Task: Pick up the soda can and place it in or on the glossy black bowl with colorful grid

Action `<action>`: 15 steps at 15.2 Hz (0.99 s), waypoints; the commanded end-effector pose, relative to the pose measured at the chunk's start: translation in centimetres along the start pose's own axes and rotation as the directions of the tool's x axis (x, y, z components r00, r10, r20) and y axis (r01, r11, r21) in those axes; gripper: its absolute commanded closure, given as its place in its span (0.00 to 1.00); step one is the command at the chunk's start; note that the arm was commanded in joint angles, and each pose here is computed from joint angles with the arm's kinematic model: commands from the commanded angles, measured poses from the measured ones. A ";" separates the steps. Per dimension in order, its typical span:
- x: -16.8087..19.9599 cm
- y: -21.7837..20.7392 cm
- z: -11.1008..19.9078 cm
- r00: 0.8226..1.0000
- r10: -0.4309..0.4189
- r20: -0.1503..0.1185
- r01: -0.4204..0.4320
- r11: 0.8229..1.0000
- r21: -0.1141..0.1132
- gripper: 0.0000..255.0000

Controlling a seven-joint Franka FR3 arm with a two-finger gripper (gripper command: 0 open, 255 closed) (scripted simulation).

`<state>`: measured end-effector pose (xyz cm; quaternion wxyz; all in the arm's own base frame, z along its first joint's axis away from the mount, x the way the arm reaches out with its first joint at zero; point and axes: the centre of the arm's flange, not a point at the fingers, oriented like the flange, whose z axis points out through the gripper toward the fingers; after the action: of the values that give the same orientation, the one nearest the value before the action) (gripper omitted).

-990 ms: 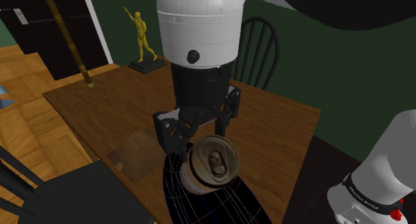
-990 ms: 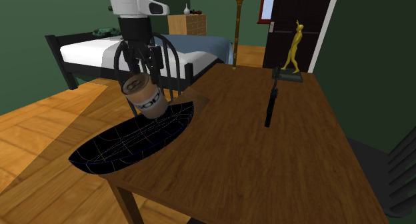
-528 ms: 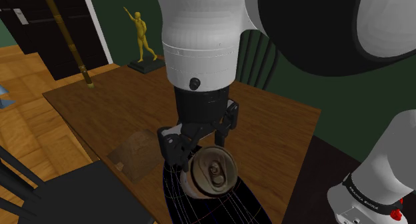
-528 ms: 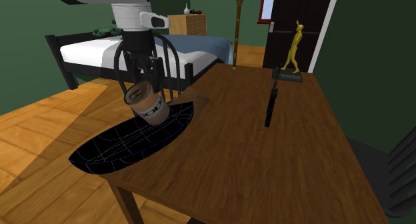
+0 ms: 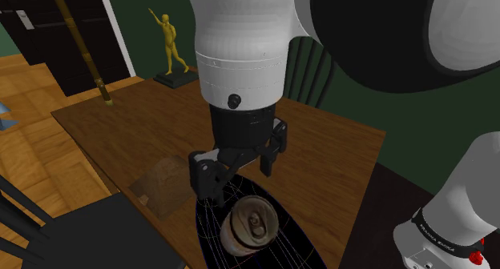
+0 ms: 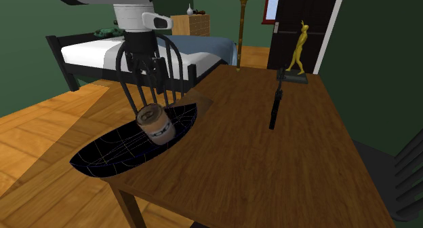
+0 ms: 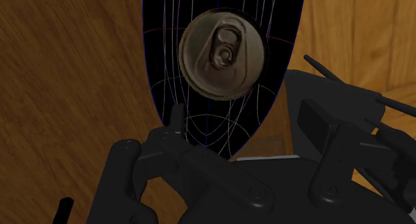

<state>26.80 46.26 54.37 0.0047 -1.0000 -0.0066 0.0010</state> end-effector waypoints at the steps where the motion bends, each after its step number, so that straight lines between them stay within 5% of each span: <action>1: 0.0 0.0 0.0 1.000 0.000 0.000 0.000 1.000 0.000 0.00; 3: 0.0 0.0 0.0 1.000 0.000 0.000 0.000 1.000 0.000 0.00; 7: 0.0 0.0 -5.0 1.000 0.000 0.000 0.000 1.000 0.000 0.00; 15: 0.0 0.0 -5.0 1.000 0.000 0.000 0.000 1.000 0.000 0.00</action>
<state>26.81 46.22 59.37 0.0048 -1.0000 -0.0066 0.0009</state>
